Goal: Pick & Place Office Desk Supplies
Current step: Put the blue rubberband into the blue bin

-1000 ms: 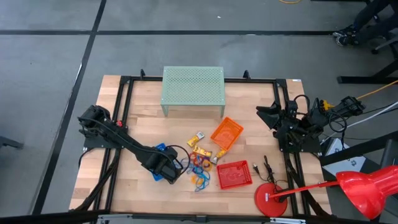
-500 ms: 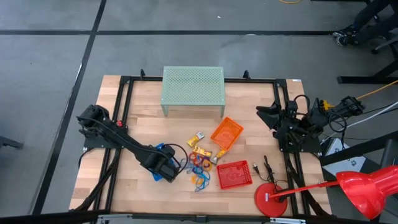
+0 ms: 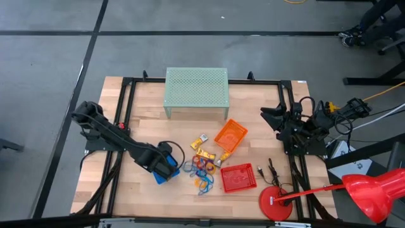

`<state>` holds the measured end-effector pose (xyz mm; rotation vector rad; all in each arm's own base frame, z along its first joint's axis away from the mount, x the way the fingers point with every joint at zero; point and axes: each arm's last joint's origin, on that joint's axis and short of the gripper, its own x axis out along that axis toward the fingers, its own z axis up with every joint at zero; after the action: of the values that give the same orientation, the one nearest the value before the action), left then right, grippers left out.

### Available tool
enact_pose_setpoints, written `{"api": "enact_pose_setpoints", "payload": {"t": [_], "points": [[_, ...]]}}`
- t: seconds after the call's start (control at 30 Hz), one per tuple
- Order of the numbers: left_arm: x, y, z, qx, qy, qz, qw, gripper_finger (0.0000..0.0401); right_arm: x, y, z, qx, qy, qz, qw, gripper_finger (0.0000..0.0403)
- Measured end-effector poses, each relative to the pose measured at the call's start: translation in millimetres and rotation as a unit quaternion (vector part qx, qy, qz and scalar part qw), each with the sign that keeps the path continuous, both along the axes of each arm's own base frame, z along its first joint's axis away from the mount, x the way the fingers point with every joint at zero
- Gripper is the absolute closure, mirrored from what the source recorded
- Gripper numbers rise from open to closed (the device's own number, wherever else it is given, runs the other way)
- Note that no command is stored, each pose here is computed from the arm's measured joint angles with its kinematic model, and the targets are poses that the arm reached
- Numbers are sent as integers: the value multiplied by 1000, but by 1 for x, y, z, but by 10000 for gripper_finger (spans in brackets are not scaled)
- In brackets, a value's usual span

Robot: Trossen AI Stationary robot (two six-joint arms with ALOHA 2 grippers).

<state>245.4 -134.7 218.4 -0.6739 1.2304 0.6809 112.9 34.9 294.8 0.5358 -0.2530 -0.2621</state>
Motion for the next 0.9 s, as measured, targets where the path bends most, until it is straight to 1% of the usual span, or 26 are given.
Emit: {"api": "enact_pose_setpoints", "payload": {"t": [0.13,0.23,0.37,0.43,0.53,0.63,0.7,0.77,0.83,0.9], "points": [[-1,1,-8,-9,-31,24,999,393,0,0,0,0,0,0,1000,225],[-3,4,-6,-9,-31,20,999,375,0,0,0,0,0,0,1000,225],[-6,7,2,-22,-35,10,999,326,0,0,0,0,0,0,1000,225],[-8,9,4,-22,-32,11,999,295,0,0,0,0,0,0,1000,225],[-15,12,6,-17,-6,14,1000,251,0,0,0,1,1,-7,1000,225],[-16,12,10,-20,-14,7,1000,220,0,-1,0,2,2,-13,1000,225],[-12,14,17,-22,-45,12,999,208,0,-1,0,2,2,-13,1000,225],[-2,16,29,-21,-107,10,994,203,0,-1,0,3,2,-15,1000,225],[12,19,43,-20,-172,-7,985,202,0,-1,0,4,3,-22,1000,225],[29,24,55,-22,-222,-32,974,203,0,-1,0,5,4,-25,1000,225]]}}
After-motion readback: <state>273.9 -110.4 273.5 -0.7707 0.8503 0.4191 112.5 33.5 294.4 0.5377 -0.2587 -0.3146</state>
